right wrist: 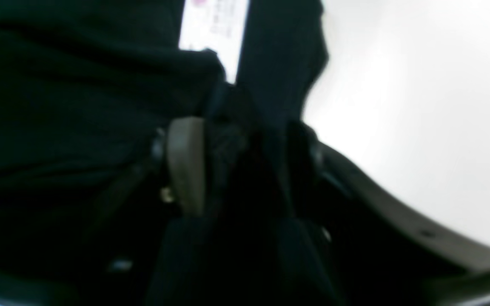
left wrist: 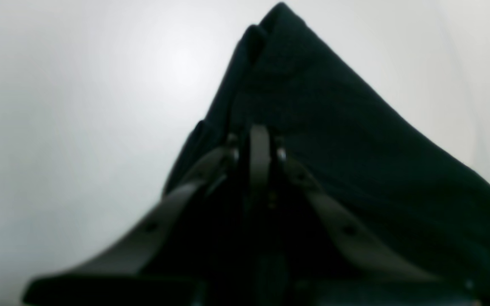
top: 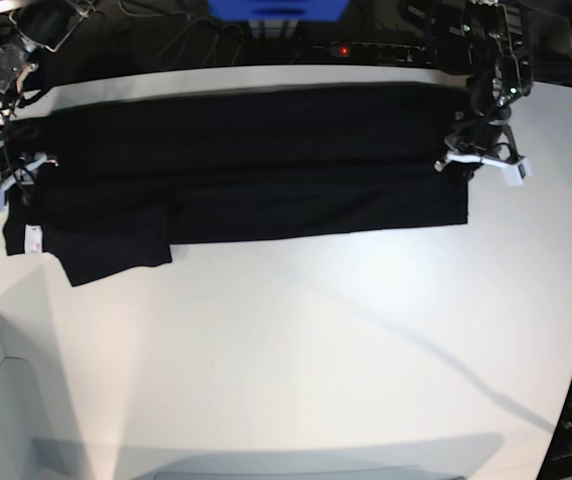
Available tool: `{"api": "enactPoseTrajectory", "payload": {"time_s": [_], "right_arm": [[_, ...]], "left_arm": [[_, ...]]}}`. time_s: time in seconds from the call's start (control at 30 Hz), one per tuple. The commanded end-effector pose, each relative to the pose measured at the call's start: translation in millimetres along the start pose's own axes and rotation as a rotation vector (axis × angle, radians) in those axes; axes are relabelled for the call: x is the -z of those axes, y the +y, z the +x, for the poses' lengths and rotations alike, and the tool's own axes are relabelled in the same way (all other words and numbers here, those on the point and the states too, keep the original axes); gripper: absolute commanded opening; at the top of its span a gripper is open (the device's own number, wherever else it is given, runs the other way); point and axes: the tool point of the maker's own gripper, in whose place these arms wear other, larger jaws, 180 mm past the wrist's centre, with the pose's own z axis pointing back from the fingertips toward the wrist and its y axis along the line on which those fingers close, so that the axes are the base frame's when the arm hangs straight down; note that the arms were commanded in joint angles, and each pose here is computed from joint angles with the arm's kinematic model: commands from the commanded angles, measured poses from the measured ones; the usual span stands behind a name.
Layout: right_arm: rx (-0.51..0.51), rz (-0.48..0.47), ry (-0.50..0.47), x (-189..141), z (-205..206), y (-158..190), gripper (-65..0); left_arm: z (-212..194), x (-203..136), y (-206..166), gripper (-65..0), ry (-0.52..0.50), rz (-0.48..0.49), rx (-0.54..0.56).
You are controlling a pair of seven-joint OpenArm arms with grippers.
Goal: Fold the T-shirt properly
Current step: 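Release the fold and move the right gripper to the strip's end, then grasp the hanging sleeve end of the strip with the right gripper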
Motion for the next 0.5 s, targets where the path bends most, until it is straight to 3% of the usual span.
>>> {"api": "enactPoseTrajectory", "payload": {"time_s": [0.0, 0.2, 0.4, 0.47], "right_arm": [[-0.022, -0.028, -0.103, -5, 34, -14, -28.7], [-0.053, -0.048, -0.192, -10, 73, -15, -27.3], [-0.024, -0.051, -0.268, -3, 106, -10, -27.3], [-0.016, -0.054, -0.247, -1, 104, -11, -27.3]], "left_arm": [[0, -3, 0, -65.0, 0.011, 0.008, 0.015], [6, -5, -8, -64.1, -0.001, -0.009, 0.029], [0, -8, -2, -47.2, 0.013, 0.01, 0.022], [1, -8, 0, -45.1, 0.009, 0.014, 0.021]]}}
